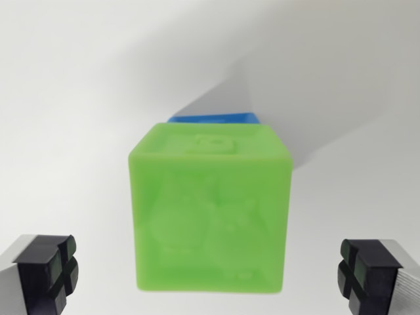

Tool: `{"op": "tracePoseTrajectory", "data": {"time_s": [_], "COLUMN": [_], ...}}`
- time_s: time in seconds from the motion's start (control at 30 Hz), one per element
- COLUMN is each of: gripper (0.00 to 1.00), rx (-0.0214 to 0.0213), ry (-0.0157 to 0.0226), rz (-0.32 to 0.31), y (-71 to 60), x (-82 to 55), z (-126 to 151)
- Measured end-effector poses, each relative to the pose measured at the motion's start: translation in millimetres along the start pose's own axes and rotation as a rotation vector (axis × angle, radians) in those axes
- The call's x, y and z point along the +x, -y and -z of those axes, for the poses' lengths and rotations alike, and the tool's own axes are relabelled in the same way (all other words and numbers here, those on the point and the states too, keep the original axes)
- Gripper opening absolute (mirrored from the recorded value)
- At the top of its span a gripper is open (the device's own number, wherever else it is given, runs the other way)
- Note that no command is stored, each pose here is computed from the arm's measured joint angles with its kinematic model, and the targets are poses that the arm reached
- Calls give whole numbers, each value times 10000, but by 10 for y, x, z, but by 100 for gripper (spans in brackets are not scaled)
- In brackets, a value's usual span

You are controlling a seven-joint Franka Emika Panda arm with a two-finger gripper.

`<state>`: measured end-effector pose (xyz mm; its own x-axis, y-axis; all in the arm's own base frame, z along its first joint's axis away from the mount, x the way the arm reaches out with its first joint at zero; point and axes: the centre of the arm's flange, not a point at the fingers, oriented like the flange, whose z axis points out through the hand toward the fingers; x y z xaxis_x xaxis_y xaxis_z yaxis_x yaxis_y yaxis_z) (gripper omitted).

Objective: Stack cube

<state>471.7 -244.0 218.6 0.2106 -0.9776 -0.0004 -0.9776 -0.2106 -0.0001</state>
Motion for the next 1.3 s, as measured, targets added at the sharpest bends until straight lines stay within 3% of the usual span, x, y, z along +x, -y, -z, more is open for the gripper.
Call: {"op": "tracePoseTrajectory", "data": {"time_s": [1.3], "gripper": [100], "rx": [45], "ry": [1], "rz": [6], "y": [-2], "x": [-3], "z": [1576]}}
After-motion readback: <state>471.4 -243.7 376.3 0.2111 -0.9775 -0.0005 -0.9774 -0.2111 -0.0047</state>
